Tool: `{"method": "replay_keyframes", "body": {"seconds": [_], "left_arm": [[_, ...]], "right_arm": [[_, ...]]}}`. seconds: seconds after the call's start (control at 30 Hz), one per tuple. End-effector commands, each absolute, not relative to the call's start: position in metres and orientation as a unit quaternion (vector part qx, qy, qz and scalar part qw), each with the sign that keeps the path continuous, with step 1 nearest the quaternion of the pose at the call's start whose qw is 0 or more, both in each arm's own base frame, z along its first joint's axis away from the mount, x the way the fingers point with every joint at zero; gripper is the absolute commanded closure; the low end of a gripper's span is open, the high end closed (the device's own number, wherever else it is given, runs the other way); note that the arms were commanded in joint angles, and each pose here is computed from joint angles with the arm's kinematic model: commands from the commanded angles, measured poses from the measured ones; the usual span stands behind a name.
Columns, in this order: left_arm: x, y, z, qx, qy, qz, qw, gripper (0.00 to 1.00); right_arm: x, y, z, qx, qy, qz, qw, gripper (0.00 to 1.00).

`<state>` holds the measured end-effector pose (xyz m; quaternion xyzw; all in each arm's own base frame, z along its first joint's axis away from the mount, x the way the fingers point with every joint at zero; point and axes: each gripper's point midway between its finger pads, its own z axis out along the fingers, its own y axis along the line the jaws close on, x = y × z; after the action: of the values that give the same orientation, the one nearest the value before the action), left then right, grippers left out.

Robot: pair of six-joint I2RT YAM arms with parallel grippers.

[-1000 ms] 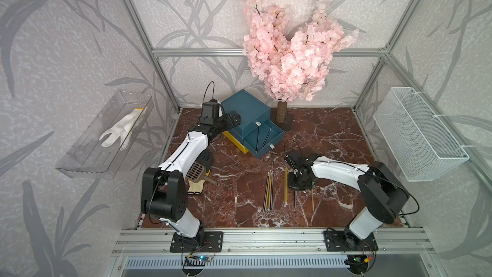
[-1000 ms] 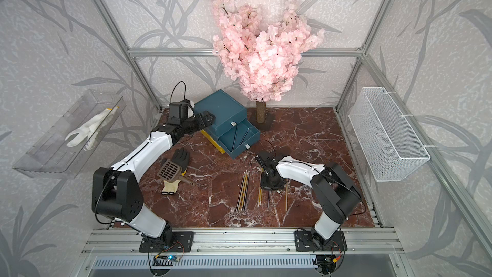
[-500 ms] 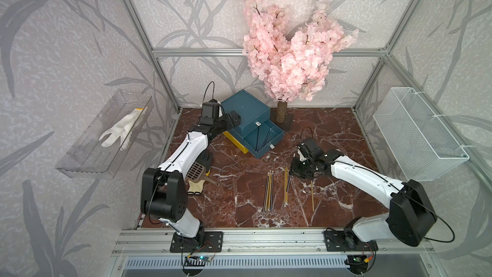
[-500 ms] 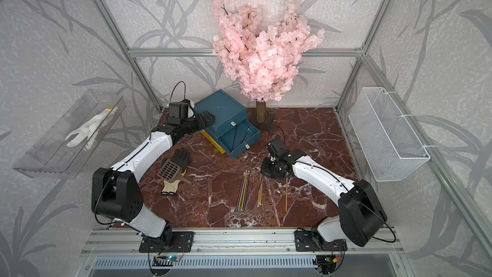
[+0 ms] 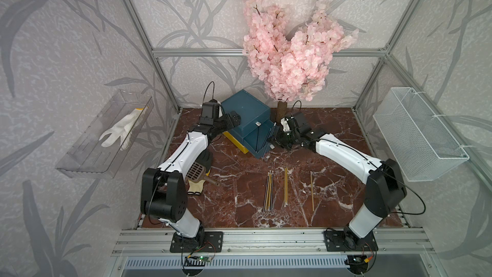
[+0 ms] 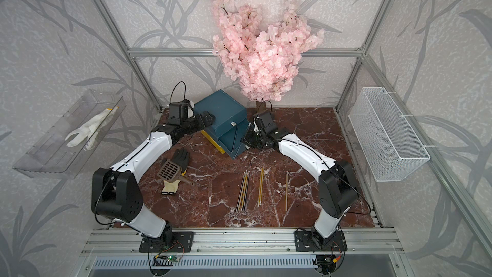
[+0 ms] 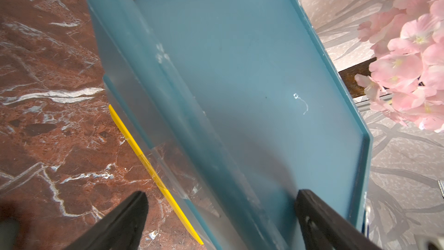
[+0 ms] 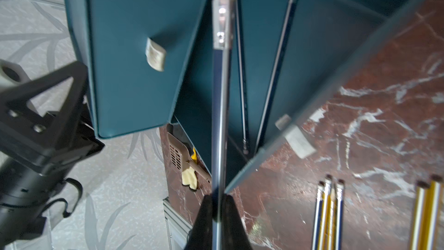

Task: Please place the pencils in the drawer according to their color
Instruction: Place the pencil in the drawer.

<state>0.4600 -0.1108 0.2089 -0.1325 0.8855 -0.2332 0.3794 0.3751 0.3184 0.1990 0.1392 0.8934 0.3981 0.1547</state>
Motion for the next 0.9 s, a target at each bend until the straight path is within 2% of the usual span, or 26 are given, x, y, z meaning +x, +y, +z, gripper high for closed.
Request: {"method": "replay_keyframes", "body": {"seconds": [0.0,0.43,0.87], "left_arm": [[0.416,-0.102,0.136,-0.133,0.941,-0.171,0.259,0.00],[0.416,-0.102,0.137,-0.134,0.941,-0.173,0.259,0.00],[0.416,-0.102,0.135,-0.137,0.940,-0.173,0.259,0.00]], "right_arm": [[0.400,0.321,0.207,0.147,0.887,0.402,0.173,1.00],[0.439,0.317,0.178,0.132,0.916,0.322,0.199,1.00],[0.423,0.339,0.142,0.100,0.932,0.315,0.147,1.00]]}}
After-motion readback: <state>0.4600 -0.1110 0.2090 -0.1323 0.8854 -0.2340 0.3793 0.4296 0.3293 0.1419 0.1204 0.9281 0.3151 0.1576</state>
